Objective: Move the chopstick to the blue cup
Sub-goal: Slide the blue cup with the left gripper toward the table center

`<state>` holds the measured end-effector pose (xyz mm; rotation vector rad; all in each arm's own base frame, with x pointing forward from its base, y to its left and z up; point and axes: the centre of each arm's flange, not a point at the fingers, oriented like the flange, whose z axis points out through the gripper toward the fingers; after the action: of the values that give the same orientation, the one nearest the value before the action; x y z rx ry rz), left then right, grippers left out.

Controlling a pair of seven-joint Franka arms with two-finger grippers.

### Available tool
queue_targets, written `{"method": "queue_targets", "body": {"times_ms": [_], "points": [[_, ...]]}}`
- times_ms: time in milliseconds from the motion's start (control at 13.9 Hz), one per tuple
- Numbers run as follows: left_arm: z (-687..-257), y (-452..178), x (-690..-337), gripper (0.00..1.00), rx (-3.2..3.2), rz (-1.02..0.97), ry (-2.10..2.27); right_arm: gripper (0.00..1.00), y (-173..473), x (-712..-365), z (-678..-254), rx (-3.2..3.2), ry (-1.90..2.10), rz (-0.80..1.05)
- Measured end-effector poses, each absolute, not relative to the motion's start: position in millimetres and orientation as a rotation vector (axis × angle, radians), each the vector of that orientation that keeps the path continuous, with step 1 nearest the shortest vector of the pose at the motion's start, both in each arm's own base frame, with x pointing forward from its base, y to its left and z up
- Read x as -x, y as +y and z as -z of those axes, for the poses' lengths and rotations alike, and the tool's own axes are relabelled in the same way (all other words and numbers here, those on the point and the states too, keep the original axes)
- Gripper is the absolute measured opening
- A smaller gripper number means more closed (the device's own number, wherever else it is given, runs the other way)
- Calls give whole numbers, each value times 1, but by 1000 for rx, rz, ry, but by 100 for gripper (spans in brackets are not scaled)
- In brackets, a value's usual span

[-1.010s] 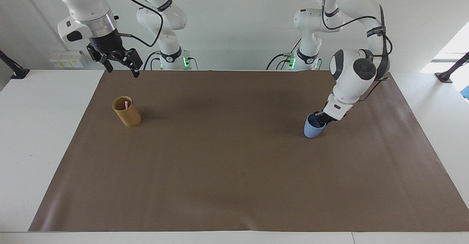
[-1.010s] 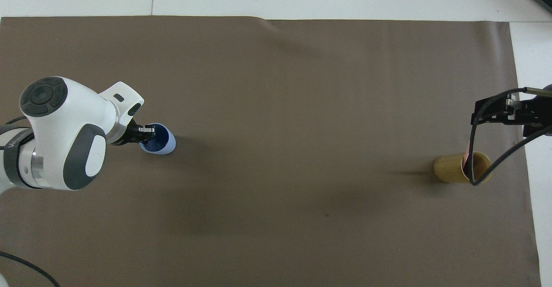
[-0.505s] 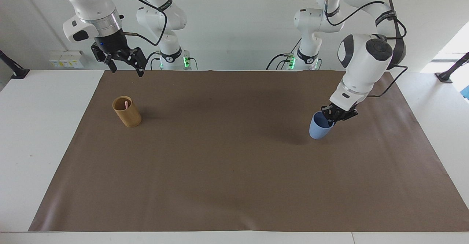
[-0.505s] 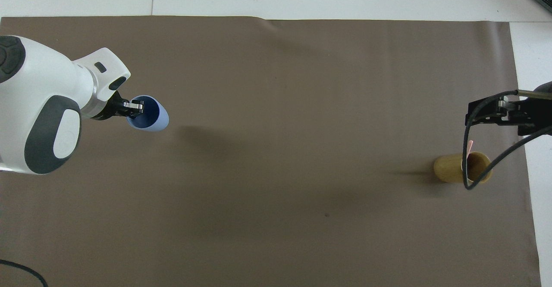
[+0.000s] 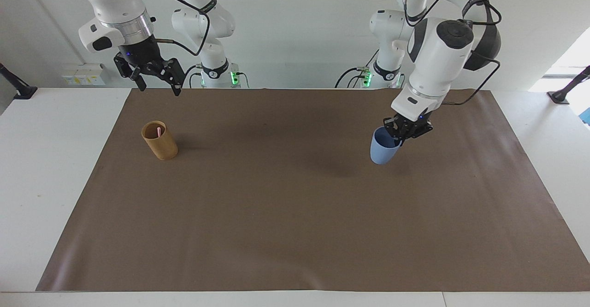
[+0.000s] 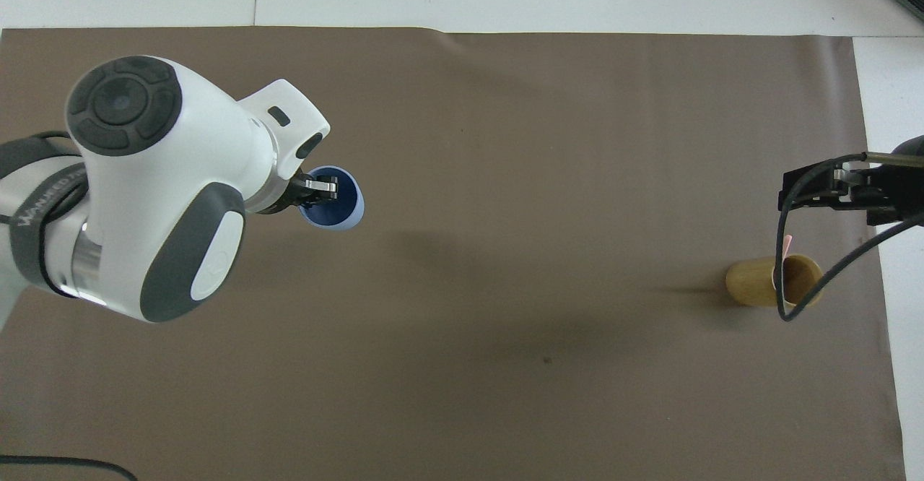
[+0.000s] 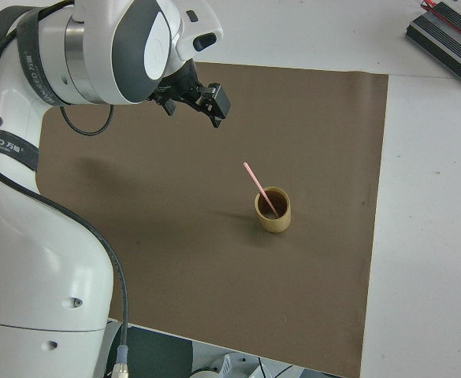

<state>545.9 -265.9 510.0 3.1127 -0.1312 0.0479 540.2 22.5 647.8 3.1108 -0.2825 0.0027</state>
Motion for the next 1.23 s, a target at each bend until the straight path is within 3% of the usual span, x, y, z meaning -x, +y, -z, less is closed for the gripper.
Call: {"method": "queue_targets", "body": {"times_ms": [505,866,1227], "points": [[-436,-410,-509,4,-3092,-63,-71,100,23,-541,-646,-3116,-216,2],[-422,-441,-487,4,-3083,-67,-138,100,22,-541,-644,-3114,-216,10],[-391,-447,-489,4,-3089,-58,-96,100,22,-541,-643,-3114,-216,15]]}}
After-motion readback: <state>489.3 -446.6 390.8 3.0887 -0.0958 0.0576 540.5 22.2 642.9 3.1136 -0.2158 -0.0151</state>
